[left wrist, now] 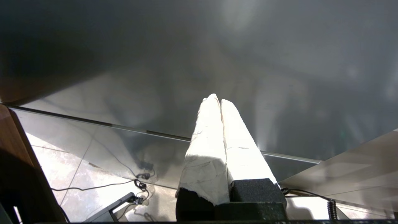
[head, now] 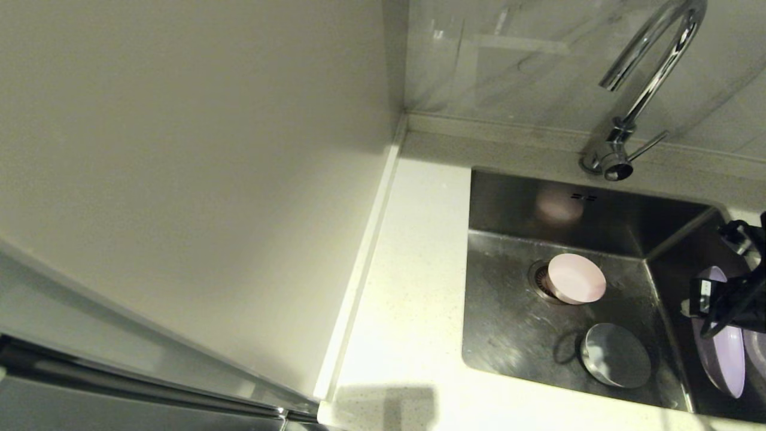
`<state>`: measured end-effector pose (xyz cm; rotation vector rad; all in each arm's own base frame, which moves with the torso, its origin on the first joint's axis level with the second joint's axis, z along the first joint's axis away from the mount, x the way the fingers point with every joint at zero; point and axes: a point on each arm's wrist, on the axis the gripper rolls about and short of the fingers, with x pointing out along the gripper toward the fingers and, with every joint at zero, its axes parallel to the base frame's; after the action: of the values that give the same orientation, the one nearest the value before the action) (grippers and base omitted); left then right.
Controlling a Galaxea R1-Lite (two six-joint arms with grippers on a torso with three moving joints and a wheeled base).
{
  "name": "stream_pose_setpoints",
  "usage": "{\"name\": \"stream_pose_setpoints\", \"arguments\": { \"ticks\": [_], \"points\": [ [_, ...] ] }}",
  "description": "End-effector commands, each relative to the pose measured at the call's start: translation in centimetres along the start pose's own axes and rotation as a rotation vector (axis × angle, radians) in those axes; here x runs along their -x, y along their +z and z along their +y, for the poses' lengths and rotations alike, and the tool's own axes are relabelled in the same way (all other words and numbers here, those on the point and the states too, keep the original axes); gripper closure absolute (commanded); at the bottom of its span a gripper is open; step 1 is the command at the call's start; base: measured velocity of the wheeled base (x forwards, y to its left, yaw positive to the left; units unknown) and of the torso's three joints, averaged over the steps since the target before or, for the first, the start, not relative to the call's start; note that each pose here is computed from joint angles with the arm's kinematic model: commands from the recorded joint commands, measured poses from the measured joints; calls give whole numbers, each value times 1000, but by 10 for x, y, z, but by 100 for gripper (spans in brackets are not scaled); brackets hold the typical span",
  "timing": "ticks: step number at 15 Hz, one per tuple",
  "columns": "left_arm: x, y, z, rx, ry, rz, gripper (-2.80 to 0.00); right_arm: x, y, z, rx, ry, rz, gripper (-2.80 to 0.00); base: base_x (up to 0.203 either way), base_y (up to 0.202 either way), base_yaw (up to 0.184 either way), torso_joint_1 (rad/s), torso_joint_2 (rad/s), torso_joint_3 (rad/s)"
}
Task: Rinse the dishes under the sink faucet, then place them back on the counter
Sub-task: Put a plate back to the table from the sink
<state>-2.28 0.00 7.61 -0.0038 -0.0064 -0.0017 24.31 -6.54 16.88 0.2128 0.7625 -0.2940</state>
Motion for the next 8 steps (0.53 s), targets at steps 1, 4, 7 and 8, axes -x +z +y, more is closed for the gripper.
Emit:
{"name": "stream_pose_setpoints", "arguments": {
  "ticks": [1, 4, 7, 8],
  "points": [
    [0, -1, 0, 1, 0, 2, 0, 43, -6, 3, -26, 139, -97, 0, 0, 0, 0, 0, 0, 0],
    [0, -1, 0, 1, 0, 2, 0, 63, -16, 21, -28, 413, -75, 0, 0, 0, 0, 0, 0, 0],
    [0, -1, 0, 1, 0, 3, 0, 92, -8, 34, 12, 485, -176, 0, 0, 0, 0, 0, 0, 0],
    [0, -1, 0, 1, 0, 2, 0, 103, 1, 34, 22, 467, -239, 0, 0, 0, 0, 0, 0, 0]
  ]
}}
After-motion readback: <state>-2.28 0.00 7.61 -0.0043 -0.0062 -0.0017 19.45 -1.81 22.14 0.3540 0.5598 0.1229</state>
